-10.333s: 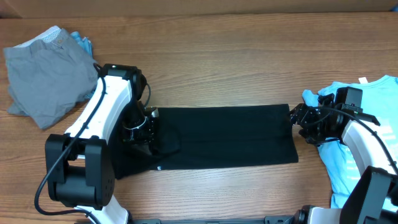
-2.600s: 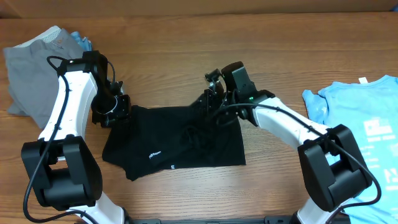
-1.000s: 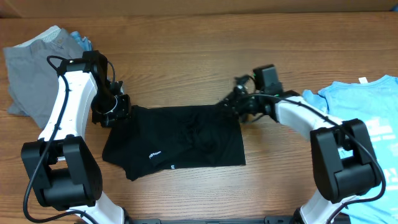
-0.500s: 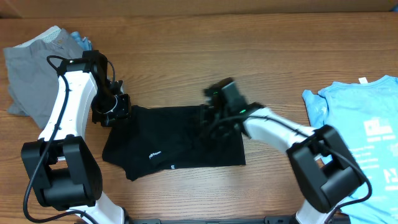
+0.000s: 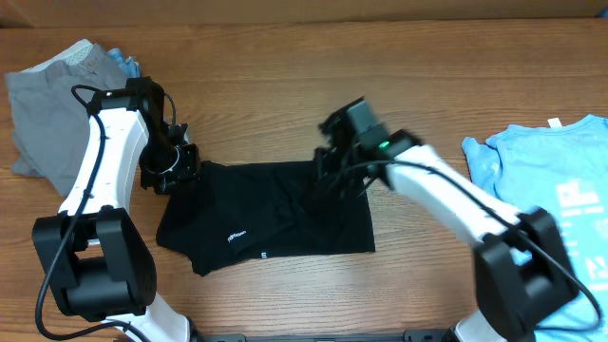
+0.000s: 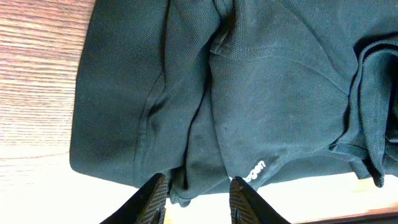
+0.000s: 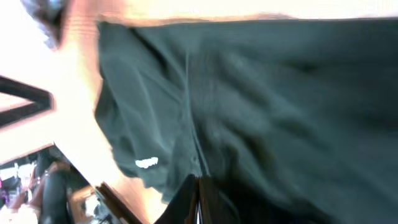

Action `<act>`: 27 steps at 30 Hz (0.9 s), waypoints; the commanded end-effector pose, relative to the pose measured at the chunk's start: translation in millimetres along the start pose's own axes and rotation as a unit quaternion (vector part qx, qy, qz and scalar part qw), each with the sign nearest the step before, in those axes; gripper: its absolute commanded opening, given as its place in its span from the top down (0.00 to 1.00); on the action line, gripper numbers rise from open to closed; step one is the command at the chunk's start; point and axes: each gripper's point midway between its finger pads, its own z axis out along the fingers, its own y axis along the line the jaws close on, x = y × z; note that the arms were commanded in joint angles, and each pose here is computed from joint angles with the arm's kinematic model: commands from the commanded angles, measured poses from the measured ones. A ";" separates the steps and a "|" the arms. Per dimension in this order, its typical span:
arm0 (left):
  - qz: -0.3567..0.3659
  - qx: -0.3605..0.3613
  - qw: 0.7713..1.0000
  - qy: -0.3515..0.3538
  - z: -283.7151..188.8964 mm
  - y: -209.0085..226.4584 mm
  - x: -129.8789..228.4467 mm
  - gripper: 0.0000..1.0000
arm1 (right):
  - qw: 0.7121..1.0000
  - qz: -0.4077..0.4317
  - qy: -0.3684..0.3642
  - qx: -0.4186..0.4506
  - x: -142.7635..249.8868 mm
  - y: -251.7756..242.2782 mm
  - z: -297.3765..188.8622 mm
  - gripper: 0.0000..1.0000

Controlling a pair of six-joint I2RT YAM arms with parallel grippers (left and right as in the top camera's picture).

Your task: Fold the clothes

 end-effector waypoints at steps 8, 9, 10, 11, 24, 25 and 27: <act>0.014 0.000 1.000 -0.024 -12.3 -1.0 -4.5 0.64 | 0.991 0.092 0.037 0.086 12.9 -56.7 -25.9 0.92; 0.014 0.000 1.000 -0.024 -12.3 -1.0 -4.5 0.64 | 0.989 0.101 0.050 0.093 17.5 -62.5 -21.2 0.92; 0.014 0.000 1.000 -0.024 -12.3 -1.0 -4.5 0.64 | 0.987 0.107 0.061 0.099 21.6 -67.6 -15.4 0.92; 0.014 0.000 1.000 -0.024 -12.3 -1.0 -4.5 0.64 | 0.986 0.111 0.068 0.102 24.0 -72.2 -10.3 0.92; 0.014 0.000 1.000 -0.026 -12.3 -1.1 -5.4 0.64 | 0.982 0.090 0.128 0.106 61.3 -71.4 32.1 0.94; 0.014 0.000 1.000 -0.026 -12.3 -1.1 -5.4 0.65 | 0.981 0.087 0.139 0.102 67.2 -68.1 36.6 0.94; 0.014 0.000 1.000 -0.026 -12.3 -1.1 -5.2 0.65 | 0.979 0.085 0.168 0.073 80.8 -53.1 43.8 0.96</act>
